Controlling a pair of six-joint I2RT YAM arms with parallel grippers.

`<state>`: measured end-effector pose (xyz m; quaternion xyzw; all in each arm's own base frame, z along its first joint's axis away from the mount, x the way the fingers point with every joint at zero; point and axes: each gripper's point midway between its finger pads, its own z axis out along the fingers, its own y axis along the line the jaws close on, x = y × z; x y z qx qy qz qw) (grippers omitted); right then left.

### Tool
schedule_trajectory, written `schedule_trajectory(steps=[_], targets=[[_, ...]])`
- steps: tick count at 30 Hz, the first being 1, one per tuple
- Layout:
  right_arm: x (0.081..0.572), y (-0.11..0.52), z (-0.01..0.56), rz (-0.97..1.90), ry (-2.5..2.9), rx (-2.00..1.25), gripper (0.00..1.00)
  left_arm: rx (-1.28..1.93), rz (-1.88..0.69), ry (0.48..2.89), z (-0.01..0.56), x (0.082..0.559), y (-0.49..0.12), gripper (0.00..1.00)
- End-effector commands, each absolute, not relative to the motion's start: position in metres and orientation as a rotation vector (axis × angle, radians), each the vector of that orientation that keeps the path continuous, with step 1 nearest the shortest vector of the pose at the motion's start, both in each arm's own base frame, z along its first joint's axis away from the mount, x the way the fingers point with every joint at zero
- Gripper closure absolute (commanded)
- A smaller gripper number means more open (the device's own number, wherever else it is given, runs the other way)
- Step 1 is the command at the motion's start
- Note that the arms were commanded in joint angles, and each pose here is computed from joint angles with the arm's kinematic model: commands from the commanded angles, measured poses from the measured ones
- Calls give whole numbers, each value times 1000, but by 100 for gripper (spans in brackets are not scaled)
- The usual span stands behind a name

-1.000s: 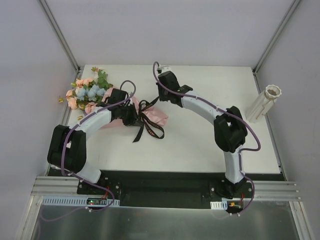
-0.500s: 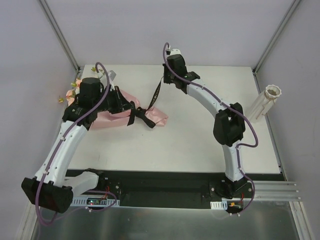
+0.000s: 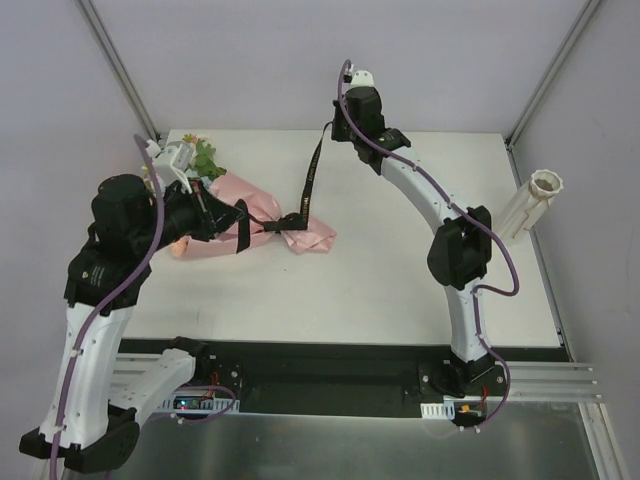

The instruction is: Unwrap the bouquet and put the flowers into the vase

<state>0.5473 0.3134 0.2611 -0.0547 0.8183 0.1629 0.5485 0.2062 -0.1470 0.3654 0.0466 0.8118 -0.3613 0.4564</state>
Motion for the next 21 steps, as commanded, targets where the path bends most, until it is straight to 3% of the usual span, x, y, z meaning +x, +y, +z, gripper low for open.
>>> schedule_trajectory(steps=[1,13,21], targets=[[551,305,341,392,1745,-124,99,129,-838,1853,408,188,-134,100],[552,290,364,370,1699,-109,99,49,-734,1654,457,151,-102,100],[555,294,340,350,1742,-176,99,36,-776,1744,425,155,-110,100]])
